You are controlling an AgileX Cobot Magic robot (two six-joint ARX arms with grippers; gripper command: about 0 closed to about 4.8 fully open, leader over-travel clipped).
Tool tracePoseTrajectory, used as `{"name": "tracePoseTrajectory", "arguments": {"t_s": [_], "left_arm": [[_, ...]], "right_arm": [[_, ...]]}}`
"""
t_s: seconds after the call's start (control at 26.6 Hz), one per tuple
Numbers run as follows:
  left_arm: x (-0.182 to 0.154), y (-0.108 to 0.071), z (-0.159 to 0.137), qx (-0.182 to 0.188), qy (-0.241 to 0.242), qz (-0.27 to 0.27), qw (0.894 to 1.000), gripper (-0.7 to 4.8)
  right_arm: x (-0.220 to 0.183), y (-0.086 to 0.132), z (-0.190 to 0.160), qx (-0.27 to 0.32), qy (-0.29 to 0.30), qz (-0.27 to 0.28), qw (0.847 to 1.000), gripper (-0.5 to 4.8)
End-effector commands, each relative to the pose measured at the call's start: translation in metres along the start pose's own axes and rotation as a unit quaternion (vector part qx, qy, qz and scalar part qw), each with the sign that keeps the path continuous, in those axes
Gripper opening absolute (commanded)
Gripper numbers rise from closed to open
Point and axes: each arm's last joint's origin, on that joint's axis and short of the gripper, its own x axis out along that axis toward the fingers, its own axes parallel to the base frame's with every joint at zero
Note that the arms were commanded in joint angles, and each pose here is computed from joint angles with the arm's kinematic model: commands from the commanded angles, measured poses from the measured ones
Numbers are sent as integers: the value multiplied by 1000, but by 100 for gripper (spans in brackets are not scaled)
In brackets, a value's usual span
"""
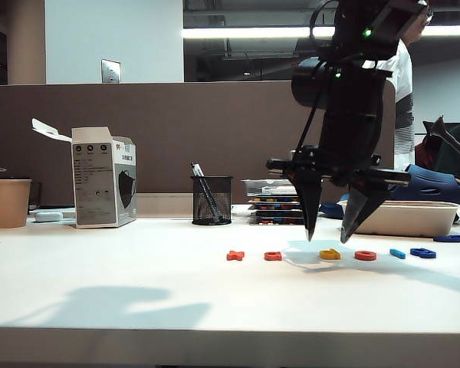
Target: Select the appropriate letters from the row of letter magnets placed on the table to arrange into the word "dog".
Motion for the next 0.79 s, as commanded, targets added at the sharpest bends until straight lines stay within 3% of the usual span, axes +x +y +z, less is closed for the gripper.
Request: {"name": "tracePoseTrajectory", "arguments": {"t_s": [0.04,0.79], "left_arm": [[-1,0,1,-2,-5,-2,1000,-5],[-1,0,1,-2,-5,-2,1000,-5]], "right_arm": [[3,1,1,-3,0,0,1000,230],[20,0,-2,-3,27,-8,1000,230]]}}
